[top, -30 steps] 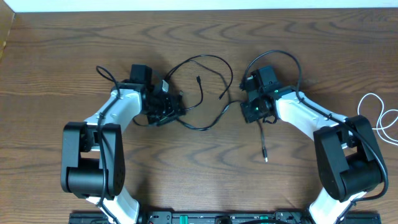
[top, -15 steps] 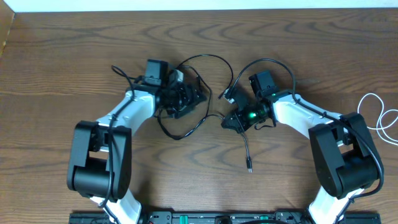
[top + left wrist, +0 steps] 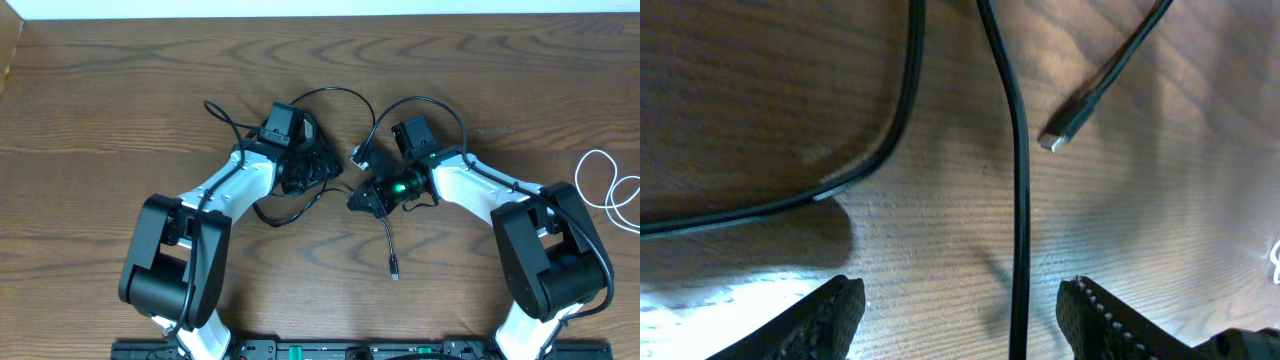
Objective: Untangle cables
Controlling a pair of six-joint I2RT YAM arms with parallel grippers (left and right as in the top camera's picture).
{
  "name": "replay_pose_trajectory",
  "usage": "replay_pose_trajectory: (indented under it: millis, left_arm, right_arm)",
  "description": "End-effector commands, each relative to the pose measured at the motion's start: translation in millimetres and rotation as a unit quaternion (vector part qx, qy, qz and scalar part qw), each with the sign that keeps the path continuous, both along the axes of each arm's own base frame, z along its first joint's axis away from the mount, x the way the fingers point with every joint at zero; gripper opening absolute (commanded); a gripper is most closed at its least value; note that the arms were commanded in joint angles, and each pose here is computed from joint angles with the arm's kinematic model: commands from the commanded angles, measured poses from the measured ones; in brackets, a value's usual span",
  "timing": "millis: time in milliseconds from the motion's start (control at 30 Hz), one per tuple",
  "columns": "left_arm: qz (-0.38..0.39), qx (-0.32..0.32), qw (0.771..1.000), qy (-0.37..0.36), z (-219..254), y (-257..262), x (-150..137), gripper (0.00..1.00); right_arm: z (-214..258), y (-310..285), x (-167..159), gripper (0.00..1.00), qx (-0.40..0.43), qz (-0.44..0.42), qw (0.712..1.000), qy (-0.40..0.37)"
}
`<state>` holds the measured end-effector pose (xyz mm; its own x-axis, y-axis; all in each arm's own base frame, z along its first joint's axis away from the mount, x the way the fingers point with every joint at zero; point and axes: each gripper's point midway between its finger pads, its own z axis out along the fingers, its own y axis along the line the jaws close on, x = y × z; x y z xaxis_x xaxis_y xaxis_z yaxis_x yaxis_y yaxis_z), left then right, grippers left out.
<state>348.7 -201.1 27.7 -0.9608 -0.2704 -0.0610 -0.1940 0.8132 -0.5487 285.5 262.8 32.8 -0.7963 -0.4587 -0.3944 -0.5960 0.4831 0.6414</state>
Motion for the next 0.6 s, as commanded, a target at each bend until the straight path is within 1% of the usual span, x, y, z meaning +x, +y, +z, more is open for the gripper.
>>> replay_pose_trajectory:
  millis: [0,133,167,200,233,267,300,333,433,567]
  left_arm:
    - [-0.013,0.021,1.0,0.004,-8,3,-6,0.67]
    - [-0.013,0.027,0.999,0.022,-11,6,-14,0.66]
    - [-0.013,0.029,0.999,0.026,-12,6,-15,0.61]
    - [-0.013,0.03,0.999,0.029,-13,7,-17,0.54]
    - [-0.013,0.031,0.999,0.03,-13,7,-17,0.41]
    - [-0.013,0.03,0.999,0.03,-13,7,-17,0.33]
    - [-0.013,0.03,0.999,0.028,-12,7,-16,0.15]
    - [-0.01,0.028,0.999,0.027,-12,8,-15,0.08]
    - [-0.009,0.0,1.0,0.026,-1,7,-12,0.08]
    - [-0.01,-0.059,0.998,0.011,29,5,-8,0.07]
  right_arm:
    - [-2,2,-3,0.01,0.002,0.01,1.0,-0.002]
    - [-2,2,-3,0.01,0.002,0.01,1.0,-0.003]
    - [-2,2,-3,0.01,0.002,0.01,1.0,-0.003]
    - [-2,2,-3,0.01,0.002,0.01,1.0,-0.003]
    - [-2,2,-3,0.01,0.002,0.01,1.0,-0.003]
    - [-2,2,-3,0.01,0.002,0.01,1.0,-0.003]
    - [-2,2,-3,0.01,0.002,0.01,1.0,-0.004]
    - [-2,2,-2,0.01,0.003,0.01,1.0,-0.004]
    - [-2,2,-2,0.01,0.002,0.009,1.0,-0.004]
    - [-5,-5,-1,0.01,-0.009,0.001,1.0,0.001]
